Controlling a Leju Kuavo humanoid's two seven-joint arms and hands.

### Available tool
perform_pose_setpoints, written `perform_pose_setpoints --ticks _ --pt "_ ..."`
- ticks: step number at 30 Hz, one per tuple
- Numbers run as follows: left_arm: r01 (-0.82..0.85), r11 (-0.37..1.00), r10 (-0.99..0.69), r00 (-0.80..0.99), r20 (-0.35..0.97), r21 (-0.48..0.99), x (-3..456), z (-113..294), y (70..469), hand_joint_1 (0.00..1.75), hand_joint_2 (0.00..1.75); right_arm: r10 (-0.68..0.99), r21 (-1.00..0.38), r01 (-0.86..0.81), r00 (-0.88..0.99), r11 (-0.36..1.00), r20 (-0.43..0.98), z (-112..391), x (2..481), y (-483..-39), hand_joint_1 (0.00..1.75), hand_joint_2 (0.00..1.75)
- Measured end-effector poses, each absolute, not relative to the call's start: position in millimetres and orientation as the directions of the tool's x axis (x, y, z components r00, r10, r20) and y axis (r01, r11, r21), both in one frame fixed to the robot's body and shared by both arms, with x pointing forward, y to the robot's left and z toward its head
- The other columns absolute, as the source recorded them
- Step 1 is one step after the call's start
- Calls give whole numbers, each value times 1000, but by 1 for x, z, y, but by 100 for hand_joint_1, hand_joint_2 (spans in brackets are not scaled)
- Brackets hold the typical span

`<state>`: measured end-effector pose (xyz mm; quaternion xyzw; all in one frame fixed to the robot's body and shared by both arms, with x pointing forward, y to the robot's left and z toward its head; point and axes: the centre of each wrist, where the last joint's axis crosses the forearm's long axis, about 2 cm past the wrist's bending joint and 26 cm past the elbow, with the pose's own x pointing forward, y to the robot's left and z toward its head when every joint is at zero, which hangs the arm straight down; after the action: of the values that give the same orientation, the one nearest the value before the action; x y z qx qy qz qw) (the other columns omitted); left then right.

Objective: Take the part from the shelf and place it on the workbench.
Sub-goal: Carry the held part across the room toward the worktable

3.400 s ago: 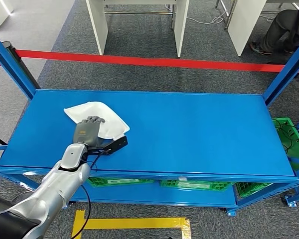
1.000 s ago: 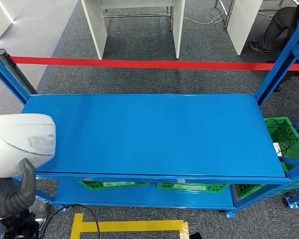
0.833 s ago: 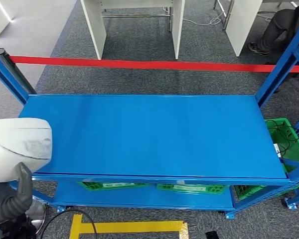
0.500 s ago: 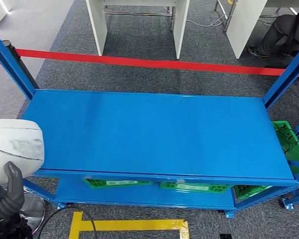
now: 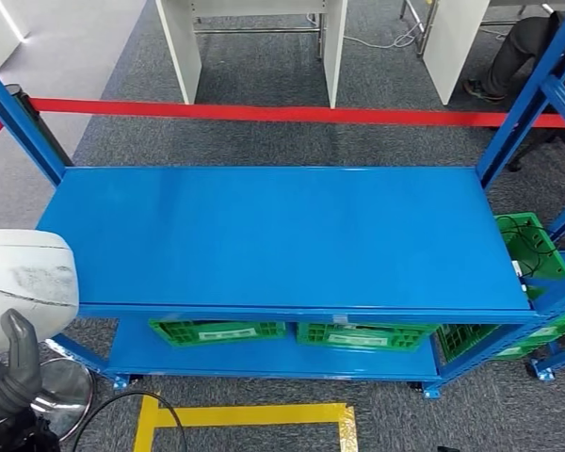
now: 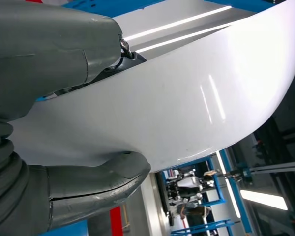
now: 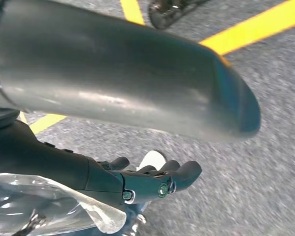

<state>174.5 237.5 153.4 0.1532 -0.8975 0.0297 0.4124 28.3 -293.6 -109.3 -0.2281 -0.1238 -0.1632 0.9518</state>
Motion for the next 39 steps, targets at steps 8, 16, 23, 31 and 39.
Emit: perform_pose_setpoints --ticks 8,16,23,31,39 --pt "-321 944 -272 -611 743 82 174 155 238 175 175 -207 -353 297 940 887 269 -109 28 -278 0 0" --pt "-340 936 -290 -613 735 85 176 157 238 175 175 -187 -315 270 944 910 271 -110 28 -276 0 0" --pt "-362 927 -315 -615 723 96 176 158 239 175 175 -169 -297 252 946 921 277 -109 33 -275 0 0" --pt "-374 921 -332 -613 717 107 176 158 241 175 175 -169 -281 244 949 928 266 -110 32 -272 0 0" --pt "-401 909 -359 -606 710 117 176 157 245 175 175 -156 -282 232 951 931 269 -110 32 -270 0 0"
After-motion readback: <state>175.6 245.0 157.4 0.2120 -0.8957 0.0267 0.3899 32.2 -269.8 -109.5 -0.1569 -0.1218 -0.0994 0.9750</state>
